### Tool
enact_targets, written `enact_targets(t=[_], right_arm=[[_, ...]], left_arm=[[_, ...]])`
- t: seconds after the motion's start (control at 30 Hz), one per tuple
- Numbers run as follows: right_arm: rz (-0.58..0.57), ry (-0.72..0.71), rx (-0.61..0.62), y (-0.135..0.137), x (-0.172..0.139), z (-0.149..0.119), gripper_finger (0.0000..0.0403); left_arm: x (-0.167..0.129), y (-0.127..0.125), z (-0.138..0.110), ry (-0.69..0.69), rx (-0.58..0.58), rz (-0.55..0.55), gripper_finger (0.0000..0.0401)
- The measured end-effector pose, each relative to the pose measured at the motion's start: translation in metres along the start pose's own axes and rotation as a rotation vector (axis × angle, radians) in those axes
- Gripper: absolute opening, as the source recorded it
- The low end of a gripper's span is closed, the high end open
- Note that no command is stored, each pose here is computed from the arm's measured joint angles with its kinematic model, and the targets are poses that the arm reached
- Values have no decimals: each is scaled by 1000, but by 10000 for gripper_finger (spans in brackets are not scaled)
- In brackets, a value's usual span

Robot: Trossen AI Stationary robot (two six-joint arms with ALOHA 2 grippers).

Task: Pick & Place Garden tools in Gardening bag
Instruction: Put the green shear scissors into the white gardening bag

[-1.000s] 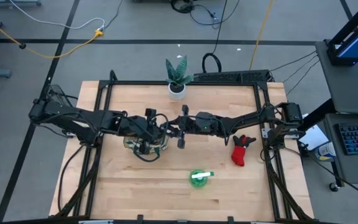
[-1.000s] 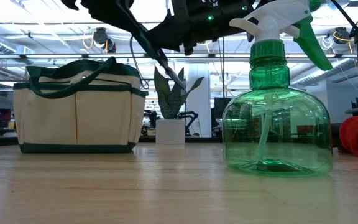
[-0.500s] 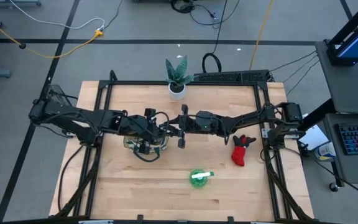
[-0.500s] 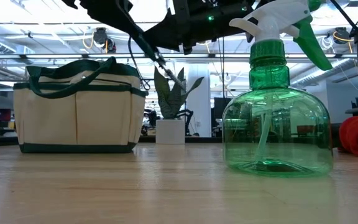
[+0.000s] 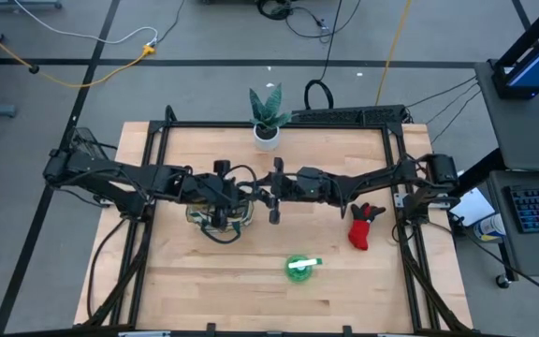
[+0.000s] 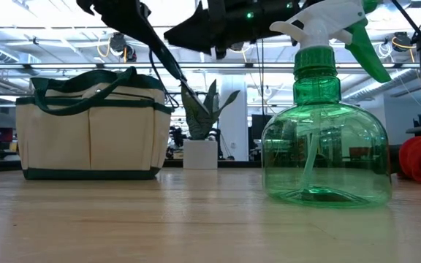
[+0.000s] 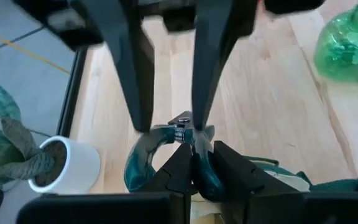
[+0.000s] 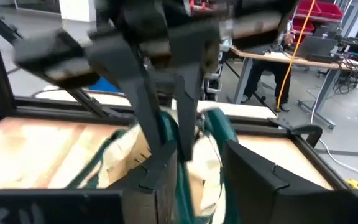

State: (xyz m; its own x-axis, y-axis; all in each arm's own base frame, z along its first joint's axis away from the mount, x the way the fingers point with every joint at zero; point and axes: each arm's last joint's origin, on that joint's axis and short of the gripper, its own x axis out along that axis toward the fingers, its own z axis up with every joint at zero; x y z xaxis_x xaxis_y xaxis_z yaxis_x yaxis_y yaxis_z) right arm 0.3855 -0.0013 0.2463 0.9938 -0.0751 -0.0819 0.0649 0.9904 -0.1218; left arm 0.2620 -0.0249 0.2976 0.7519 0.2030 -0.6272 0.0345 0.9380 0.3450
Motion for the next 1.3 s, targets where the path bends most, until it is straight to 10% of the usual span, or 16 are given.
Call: enact_targets(t=[1.3], right_arm=[[2, 22, -2, -2, -12, 14, 128]], left_arm=[[-66, -11, -23, 71, -216, 89, 51]])
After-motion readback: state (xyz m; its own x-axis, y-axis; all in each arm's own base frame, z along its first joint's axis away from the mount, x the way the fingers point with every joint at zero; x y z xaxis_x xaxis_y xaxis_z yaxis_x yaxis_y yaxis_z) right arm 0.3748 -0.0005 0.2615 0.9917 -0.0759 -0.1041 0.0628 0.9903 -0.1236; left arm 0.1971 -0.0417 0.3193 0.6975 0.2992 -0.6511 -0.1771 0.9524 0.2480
